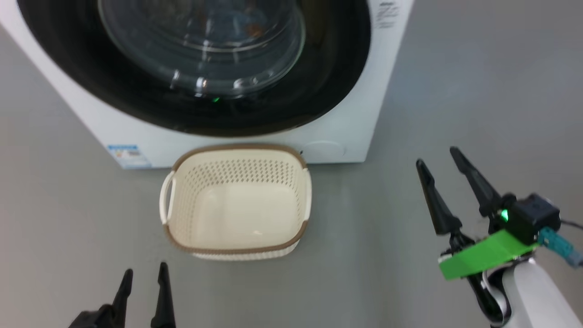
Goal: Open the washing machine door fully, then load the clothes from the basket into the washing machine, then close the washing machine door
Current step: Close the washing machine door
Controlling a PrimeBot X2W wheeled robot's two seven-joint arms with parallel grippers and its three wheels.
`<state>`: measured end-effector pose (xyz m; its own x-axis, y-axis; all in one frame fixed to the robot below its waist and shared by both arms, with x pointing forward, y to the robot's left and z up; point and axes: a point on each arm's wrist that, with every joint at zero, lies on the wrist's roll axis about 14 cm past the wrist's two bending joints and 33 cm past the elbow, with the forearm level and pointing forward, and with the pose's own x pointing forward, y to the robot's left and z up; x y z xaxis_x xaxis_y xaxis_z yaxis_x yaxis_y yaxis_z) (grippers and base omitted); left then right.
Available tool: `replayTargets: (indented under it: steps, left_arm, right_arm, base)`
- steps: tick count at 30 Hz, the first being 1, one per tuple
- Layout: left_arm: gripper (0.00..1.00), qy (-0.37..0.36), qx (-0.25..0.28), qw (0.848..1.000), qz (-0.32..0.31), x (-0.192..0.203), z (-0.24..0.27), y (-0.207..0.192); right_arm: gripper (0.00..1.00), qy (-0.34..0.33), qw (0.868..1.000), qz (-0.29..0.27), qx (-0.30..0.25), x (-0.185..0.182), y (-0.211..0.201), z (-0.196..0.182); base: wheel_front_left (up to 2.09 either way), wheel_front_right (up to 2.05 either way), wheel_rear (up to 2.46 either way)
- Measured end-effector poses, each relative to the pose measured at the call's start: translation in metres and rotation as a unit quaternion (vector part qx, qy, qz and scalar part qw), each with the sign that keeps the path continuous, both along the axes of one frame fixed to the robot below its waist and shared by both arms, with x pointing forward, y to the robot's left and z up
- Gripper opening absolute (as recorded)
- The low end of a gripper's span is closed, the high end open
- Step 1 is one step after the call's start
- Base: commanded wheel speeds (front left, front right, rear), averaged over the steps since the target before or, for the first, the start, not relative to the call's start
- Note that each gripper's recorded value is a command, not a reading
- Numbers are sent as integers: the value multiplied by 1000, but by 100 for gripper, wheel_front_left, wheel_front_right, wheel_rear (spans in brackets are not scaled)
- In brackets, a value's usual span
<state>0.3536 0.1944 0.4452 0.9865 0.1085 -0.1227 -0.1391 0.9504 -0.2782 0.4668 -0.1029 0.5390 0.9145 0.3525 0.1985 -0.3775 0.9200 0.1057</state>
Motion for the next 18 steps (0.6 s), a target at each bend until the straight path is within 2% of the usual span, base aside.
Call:
replayTargets:
  steps: [9, 18]
  left_arm:
    - [100, -28, 1, 999, -38, -13, 16, -17]
    - [100, -43, 4, 997, -62, -20, 25, -28]
  right_arm:
    - [100, 10, 996, -88, -7, -69, -61, 0]
    - [100, 33, 987, -157, -28, -111, -104, -16]
  base:
    - [0, 0, 0]
    - [0, 0, 0]
